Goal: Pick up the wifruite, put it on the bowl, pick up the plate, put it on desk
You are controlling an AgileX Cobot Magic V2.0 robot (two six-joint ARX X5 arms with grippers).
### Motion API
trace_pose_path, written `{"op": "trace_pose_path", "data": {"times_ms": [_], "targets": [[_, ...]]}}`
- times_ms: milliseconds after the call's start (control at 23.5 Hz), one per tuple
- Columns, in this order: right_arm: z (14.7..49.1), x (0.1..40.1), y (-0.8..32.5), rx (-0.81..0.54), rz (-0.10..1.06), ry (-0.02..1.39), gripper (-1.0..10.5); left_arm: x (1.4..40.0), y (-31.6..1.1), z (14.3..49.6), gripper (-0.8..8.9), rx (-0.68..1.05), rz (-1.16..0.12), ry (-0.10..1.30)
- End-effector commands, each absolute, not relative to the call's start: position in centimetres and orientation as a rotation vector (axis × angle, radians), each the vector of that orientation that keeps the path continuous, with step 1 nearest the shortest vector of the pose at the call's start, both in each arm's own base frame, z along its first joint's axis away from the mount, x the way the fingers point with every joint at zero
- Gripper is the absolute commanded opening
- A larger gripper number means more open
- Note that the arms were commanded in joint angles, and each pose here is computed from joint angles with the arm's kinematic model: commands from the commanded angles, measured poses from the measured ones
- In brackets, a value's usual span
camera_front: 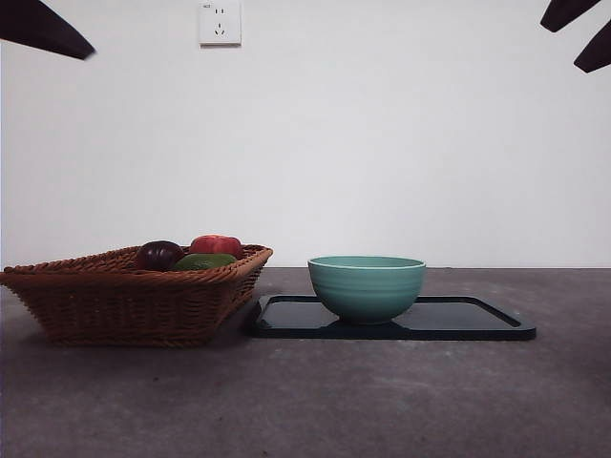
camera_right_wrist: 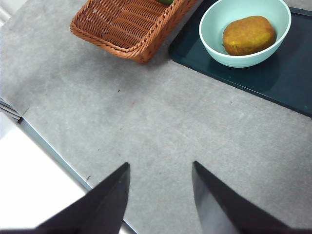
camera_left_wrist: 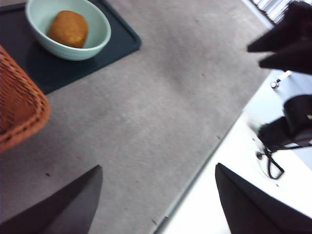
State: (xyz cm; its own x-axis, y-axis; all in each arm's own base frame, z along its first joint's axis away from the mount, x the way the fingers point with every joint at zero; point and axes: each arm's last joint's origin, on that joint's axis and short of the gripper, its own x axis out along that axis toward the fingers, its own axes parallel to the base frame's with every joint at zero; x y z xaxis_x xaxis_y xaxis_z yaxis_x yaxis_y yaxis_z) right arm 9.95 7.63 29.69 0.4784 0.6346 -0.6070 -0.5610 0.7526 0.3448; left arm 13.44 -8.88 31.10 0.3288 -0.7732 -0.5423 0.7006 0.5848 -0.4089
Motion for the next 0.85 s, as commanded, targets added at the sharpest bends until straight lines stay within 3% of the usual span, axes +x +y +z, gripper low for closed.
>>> {"op": "trace_pose_path", "data": {"times_ms": [42,382,510,850], "targets": [[30.0,10.0,7.8,0.115,0.740,0.777,2.0,15.1,-9.9,32.2,3.71,-0.081,-0.947,0.762],[30.1,9.9,7.8,0.122,0.760,0.781,2.0,21.4,-13.7,34.5,3.71,0.004,-0.931,0.747],[30.1,9.8,7.8,0.135,0.783,0.795,2.0,25.5,-16.7,35.1,3.71,0.039,-0.925,0.749],[30.7,7.9,6.6,0.172,0.793,0.757,2.0,32.9,-24.1,31.3,3.71,0.181,-0.903,0.782]]}}
